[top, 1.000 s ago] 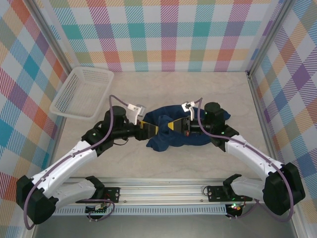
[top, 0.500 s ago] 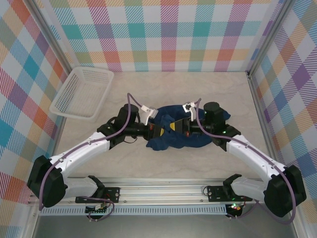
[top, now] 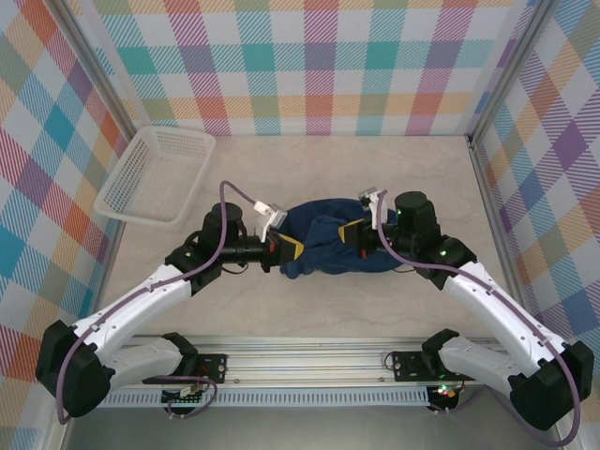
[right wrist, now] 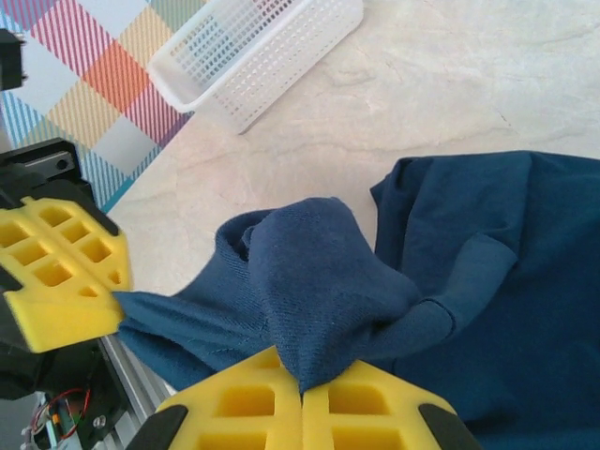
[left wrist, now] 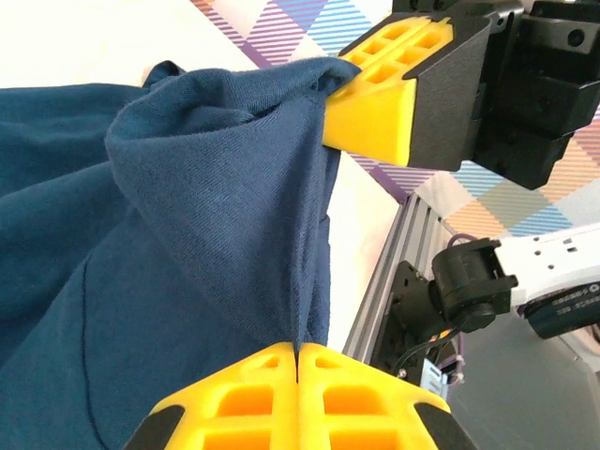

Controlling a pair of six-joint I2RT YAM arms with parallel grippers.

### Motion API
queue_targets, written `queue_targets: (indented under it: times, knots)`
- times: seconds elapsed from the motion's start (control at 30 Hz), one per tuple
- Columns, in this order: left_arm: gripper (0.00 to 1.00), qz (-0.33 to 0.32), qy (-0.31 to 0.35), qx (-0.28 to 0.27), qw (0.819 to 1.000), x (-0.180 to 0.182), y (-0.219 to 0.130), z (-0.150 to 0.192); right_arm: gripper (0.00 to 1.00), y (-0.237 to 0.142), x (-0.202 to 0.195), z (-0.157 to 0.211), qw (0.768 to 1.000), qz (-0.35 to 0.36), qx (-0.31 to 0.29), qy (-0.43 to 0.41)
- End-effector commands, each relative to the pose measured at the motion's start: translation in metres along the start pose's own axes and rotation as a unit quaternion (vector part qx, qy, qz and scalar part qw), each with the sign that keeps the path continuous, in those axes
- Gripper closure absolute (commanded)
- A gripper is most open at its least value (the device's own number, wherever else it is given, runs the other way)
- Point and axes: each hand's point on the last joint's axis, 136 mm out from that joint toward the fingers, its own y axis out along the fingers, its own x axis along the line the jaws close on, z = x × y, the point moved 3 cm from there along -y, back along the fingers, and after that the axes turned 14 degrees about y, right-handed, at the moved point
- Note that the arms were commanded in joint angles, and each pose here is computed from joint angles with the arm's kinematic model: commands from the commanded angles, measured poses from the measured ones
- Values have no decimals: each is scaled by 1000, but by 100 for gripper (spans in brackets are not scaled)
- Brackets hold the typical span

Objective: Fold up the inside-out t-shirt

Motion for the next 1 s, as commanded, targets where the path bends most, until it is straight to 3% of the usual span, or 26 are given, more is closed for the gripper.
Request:
queue_targets:
  times: [0.0, 0.27, 0.33, 0.4, 0.5, 0.97]
  knots:
    - [100, 1, 25, 40, 999, 0, 8, 16, 95, -3, 20, -5, 997, -68, 3, -24]
    - [100, -22, 18, 73, 997, 11, 28, 31, 100, -6, 45, -9, 985, -174, 7, 7]
    - [90, -42, 13, 72, 996, 16, 29, 28, 100, -2, 43, -6, 984, -178, 13, 21]
    - [72, -46, 14, 65, 997, 15, 27, 22, 100, 3, 36, -3, 986, -166, 16, 32]
    - [59, -42, 24, 42, 998, 7, 22, 9, 100, 7, 29, 1, 987, -155, 21, 43]
    - [38, -41, 59, 22, 997, -10, 16, -16, 100, 14, 19, 2, 990, -129, 24, 55]
